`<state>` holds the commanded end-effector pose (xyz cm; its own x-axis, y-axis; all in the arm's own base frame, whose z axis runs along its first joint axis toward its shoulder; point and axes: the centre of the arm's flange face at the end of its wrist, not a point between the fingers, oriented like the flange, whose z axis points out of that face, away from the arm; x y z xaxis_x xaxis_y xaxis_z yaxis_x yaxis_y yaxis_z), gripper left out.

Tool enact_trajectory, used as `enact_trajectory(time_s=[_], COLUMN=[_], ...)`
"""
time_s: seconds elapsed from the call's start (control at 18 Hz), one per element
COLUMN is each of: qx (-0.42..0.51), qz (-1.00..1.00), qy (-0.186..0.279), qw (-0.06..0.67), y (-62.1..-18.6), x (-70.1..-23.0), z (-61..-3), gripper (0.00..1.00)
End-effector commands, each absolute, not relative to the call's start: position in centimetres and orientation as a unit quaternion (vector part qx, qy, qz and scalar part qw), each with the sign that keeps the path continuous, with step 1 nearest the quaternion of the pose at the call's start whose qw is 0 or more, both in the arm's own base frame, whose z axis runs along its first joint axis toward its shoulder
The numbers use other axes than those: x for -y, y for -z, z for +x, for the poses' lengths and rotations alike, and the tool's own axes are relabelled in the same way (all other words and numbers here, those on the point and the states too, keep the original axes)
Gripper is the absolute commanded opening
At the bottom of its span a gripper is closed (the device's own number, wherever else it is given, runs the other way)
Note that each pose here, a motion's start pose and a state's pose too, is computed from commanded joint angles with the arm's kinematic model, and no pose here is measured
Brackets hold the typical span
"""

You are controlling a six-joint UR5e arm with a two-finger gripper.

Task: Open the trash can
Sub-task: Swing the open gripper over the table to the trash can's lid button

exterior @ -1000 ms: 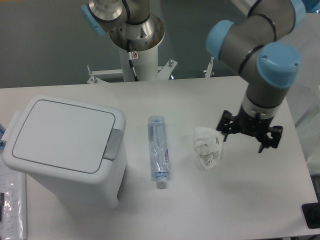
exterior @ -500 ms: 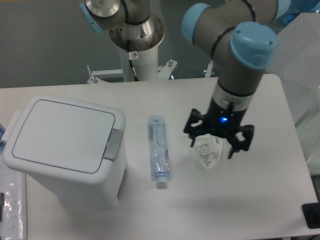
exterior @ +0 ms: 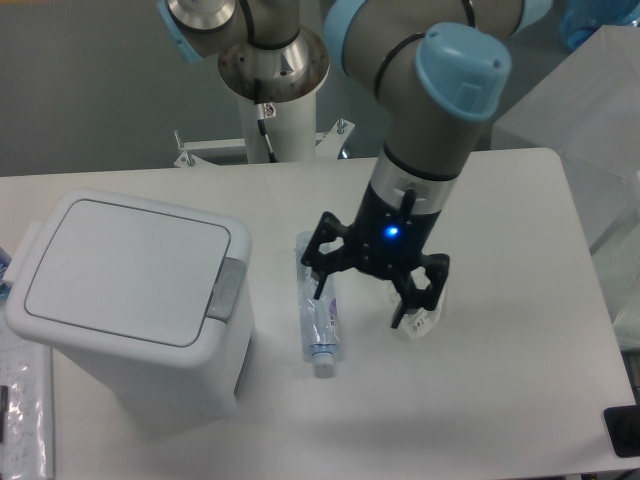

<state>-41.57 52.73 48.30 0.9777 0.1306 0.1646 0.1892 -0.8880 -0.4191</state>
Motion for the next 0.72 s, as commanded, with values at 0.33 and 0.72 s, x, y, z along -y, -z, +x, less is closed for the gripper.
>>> enact_trajectory(time_s=[0.33,0.72], qx=[0.101,0.098], qz=[-0.967,-0.959], qy=[0.071,0.099], qw=[0.224,0.248], y=[-48.7,-50.5], x=[-52.7,-54.3], z=[-41.2,-37.3], gripper=[1.0,1.0])
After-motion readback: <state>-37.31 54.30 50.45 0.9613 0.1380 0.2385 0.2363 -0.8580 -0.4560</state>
